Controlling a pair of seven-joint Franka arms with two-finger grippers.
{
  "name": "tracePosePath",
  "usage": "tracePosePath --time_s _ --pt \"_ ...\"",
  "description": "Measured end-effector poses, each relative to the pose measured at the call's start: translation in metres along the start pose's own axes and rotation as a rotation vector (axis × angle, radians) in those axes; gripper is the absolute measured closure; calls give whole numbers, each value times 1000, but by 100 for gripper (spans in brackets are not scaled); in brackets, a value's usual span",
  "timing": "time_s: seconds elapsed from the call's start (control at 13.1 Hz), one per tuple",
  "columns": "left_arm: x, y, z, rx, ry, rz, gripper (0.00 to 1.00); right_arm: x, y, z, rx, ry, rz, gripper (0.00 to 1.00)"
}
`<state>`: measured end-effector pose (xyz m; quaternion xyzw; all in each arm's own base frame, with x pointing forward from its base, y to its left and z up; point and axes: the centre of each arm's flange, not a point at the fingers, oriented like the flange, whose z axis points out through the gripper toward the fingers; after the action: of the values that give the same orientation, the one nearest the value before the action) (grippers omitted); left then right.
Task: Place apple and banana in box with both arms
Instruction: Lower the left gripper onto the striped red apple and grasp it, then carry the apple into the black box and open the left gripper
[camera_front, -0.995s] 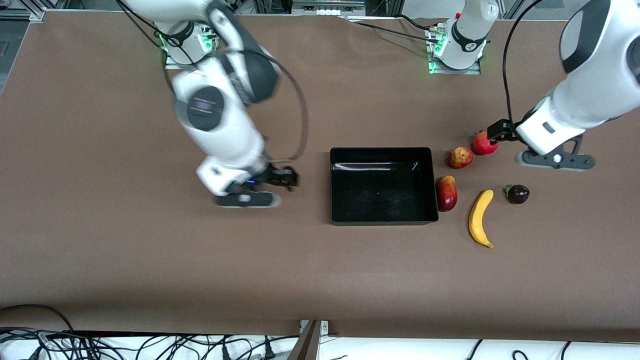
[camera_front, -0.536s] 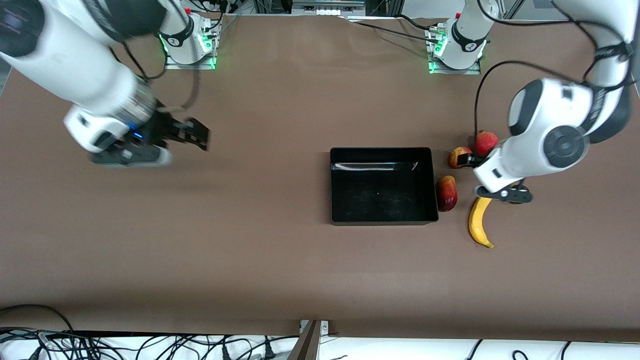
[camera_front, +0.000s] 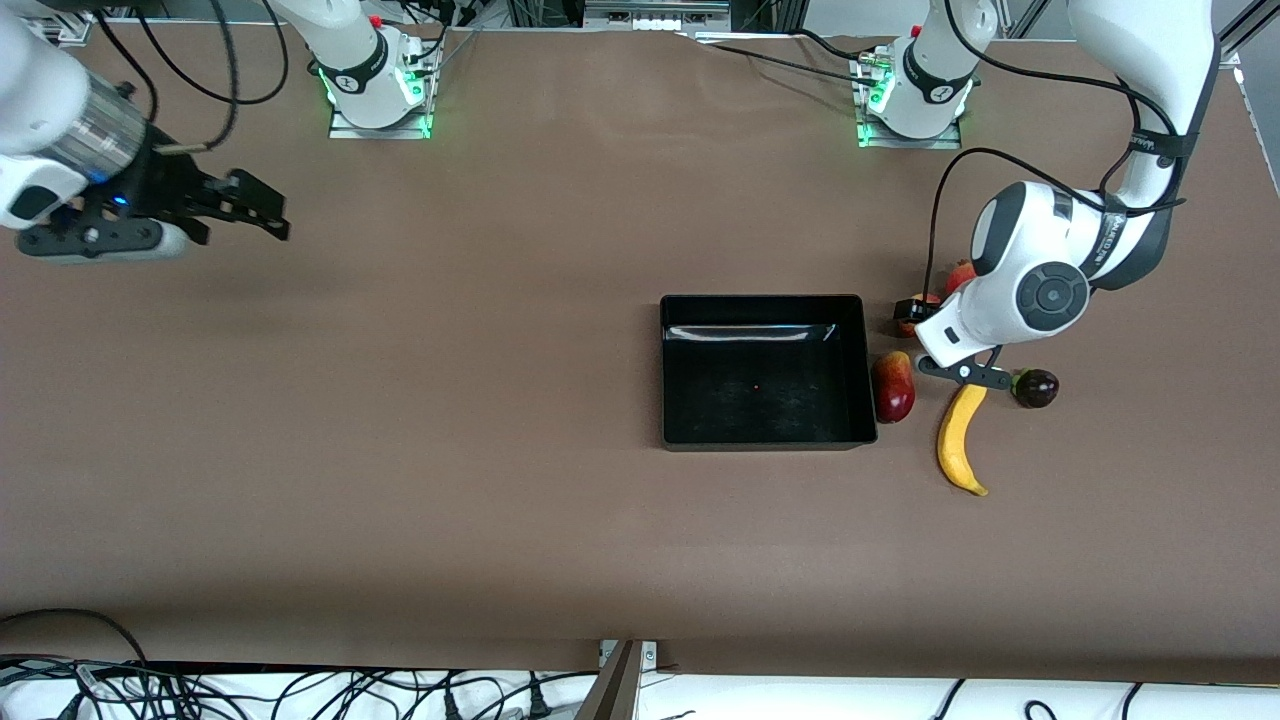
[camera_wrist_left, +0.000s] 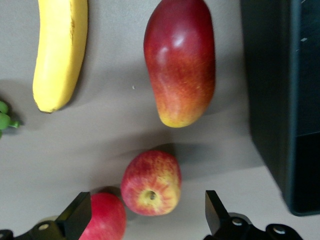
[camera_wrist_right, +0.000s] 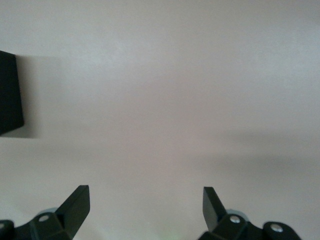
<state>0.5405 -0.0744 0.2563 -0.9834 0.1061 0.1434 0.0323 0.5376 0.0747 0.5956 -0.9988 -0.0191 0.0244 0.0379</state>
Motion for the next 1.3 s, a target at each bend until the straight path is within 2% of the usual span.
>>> tracePosePath --time_s 0.23,0.46,0.54,0.69,0.84,0.99,1.15,1.3 --pt "-16 1 46 -6 50 15 0 -4 25 -6 -17 10 -17 0" --pt "-27 -6 65 -15 51 5 0 -4 22 -10 -55 26 -33 0" --pt "-29 -7 69 -17 47 3 9 -4 21 -11 -57 30 -34 0" --pt "-31 -5 75 -20 34 6 34 -3 22 -14 -62 37 -34 0" --pt "-29 -5 72 -19 41 7 35 -3 24 -19 -71 47 -32 0" --pt "-13 0 42 -12 34 20 35 -2 26 -18 -96 47 -33 0" --pt "9 27 -34 4 -9 47 35 -1 27 -17 -104 44 -34 0" --pt "22 71 -106 19 -13 8 35 0 25 -14 -105 41 -35 0"
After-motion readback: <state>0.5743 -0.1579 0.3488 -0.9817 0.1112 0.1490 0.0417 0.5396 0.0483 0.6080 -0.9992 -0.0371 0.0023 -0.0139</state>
